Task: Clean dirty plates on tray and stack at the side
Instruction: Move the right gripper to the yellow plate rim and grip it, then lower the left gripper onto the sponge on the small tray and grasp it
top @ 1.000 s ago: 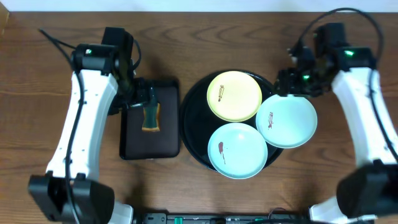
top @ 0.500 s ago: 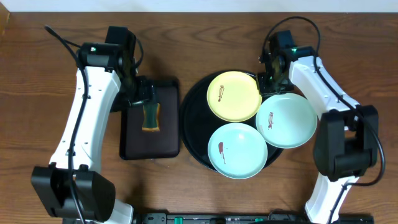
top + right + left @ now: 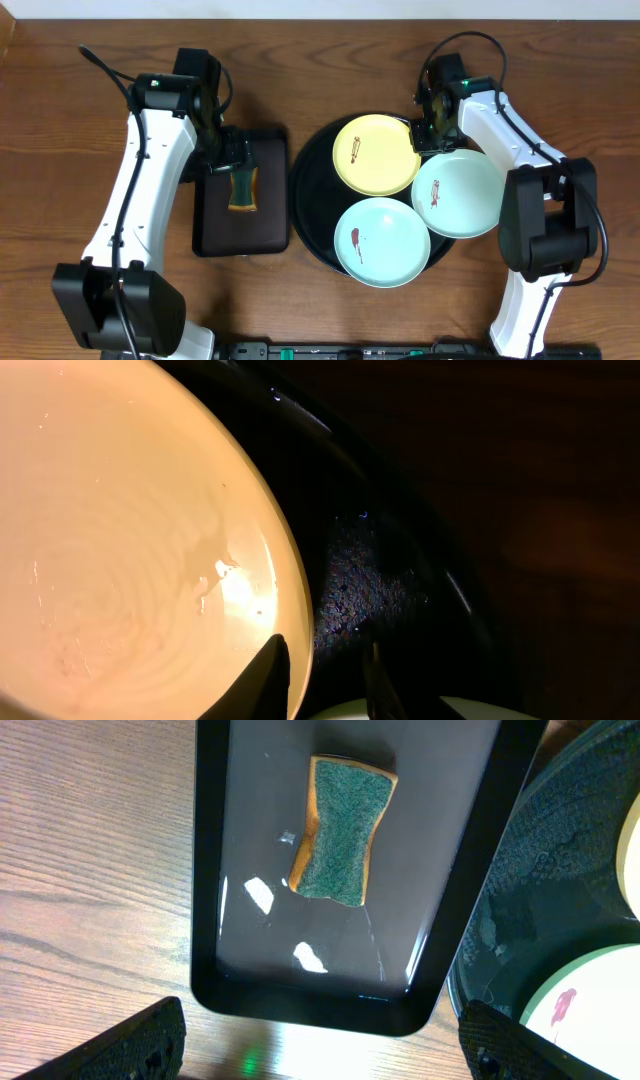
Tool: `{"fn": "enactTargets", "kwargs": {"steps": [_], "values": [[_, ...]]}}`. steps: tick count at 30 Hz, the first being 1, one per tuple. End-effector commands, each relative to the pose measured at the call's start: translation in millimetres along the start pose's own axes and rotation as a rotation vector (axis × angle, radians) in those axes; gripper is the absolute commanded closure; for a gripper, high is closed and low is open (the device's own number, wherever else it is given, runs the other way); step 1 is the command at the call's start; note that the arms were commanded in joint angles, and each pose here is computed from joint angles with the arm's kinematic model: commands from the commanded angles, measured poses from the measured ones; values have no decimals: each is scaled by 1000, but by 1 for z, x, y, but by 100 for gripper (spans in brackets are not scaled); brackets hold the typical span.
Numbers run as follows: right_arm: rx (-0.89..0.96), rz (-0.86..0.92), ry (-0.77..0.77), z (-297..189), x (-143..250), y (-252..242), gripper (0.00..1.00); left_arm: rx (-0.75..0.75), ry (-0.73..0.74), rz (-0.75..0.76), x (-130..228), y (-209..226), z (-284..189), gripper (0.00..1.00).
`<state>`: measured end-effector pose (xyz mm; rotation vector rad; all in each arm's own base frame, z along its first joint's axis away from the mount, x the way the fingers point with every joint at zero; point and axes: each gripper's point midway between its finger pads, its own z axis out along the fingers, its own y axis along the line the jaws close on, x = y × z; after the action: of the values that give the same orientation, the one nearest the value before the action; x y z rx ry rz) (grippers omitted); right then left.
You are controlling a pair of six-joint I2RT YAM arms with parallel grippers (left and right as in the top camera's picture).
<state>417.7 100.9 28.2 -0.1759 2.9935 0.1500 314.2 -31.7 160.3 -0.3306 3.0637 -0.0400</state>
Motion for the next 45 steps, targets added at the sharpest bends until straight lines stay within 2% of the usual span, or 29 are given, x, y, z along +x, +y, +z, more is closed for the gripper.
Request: {"fn": "enactTargets", "kwargs": {"steps": [1,18,20,21,22,32,34,38,40,42,45], "values": [[-9,-11,26,11,5,7,76,-14,2,3,0,3,2,12],[0,1,44,27,18,8,83,-14,2,2,0,3,2,12],[0,0,45,28,19,8,87,-13,1,1,0,3,2,12],[1,1,45,28,19,7,94,-13,-2,-1,0,3,2,13],[0,1,43,28,18,8,95,-12,-4,-1,-1,3,2,16],[-3,0,11,28,11,8,94,-10,-11,-1,-3,2,22,20],[-3,1,10,28,10,8,99,-8,-17,-1,-4,2,27,25],[-3,1,14,28,11,7,99,-2,-35,-9,-8,1,40,37],[-3,1,14,28,11,7,99,0,-37,-29,-7,1,51,37],[-3,0,13,28,11,7,99,1,-40,-32,-6,2,63,30],[-3,0,14,28,11,7,99,6,-52,-31,-6,2,83,30]]}}
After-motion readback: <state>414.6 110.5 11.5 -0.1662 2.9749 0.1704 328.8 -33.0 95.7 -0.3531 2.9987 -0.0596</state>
